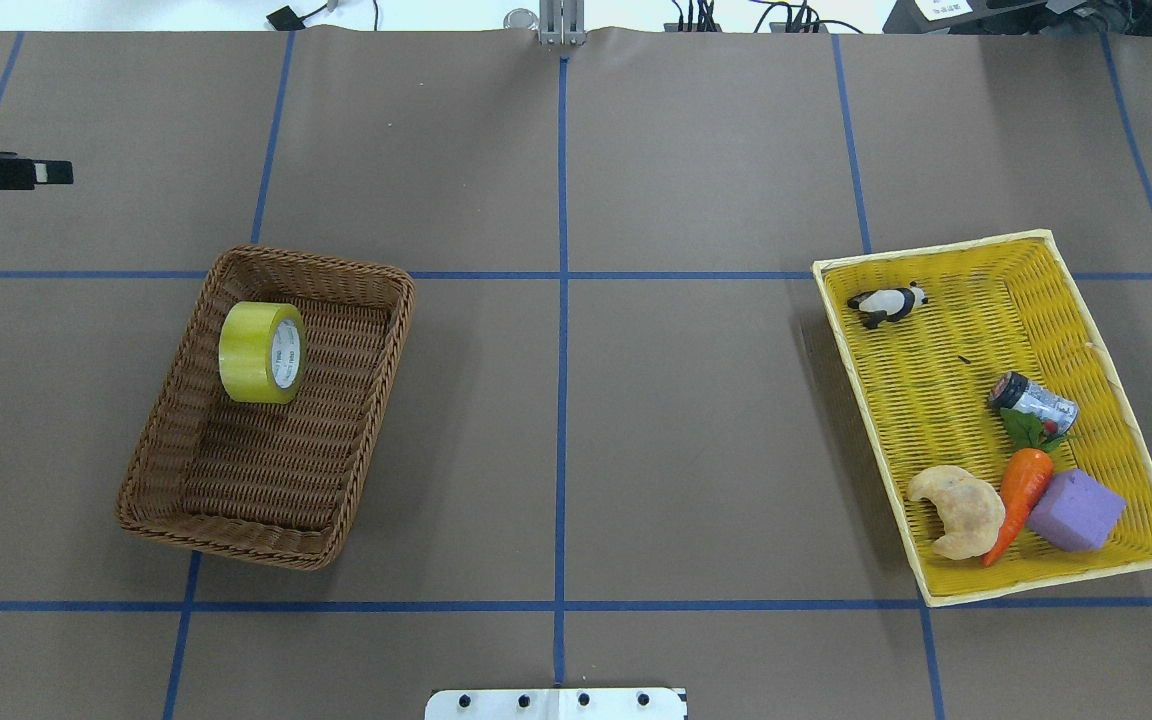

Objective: Move tape to another basket

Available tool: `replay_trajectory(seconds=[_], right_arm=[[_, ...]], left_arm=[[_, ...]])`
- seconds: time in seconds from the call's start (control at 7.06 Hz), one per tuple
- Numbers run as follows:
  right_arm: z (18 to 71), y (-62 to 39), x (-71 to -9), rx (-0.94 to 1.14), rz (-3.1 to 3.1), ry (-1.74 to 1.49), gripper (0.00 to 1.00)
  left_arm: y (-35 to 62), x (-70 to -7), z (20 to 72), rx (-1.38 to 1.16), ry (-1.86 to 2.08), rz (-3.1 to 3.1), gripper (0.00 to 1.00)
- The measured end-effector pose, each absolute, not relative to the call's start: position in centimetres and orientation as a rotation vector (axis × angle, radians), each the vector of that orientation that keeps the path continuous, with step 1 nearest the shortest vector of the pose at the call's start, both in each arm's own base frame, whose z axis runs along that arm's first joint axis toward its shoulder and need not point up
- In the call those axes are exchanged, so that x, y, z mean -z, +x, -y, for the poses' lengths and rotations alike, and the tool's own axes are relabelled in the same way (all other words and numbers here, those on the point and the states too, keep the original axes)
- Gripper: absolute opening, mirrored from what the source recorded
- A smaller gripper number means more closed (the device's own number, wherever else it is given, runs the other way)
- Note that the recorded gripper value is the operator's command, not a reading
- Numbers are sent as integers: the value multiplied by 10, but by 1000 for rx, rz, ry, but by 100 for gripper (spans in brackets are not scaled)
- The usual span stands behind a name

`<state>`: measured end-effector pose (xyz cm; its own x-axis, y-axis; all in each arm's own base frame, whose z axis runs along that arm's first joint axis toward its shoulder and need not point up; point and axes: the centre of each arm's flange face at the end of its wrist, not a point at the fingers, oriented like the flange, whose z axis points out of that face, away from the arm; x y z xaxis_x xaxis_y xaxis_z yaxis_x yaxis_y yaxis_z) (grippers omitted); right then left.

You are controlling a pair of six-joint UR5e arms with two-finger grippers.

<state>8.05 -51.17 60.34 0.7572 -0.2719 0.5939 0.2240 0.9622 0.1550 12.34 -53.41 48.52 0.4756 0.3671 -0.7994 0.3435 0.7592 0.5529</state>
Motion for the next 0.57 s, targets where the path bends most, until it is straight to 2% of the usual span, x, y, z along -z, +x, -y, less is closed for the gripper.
replay_trajectory(seconds=[0.57], right_arm=[[508,80,-609,266,660,65,100]], left_arm=[[26,-537,565,-201,675,-717,98]])
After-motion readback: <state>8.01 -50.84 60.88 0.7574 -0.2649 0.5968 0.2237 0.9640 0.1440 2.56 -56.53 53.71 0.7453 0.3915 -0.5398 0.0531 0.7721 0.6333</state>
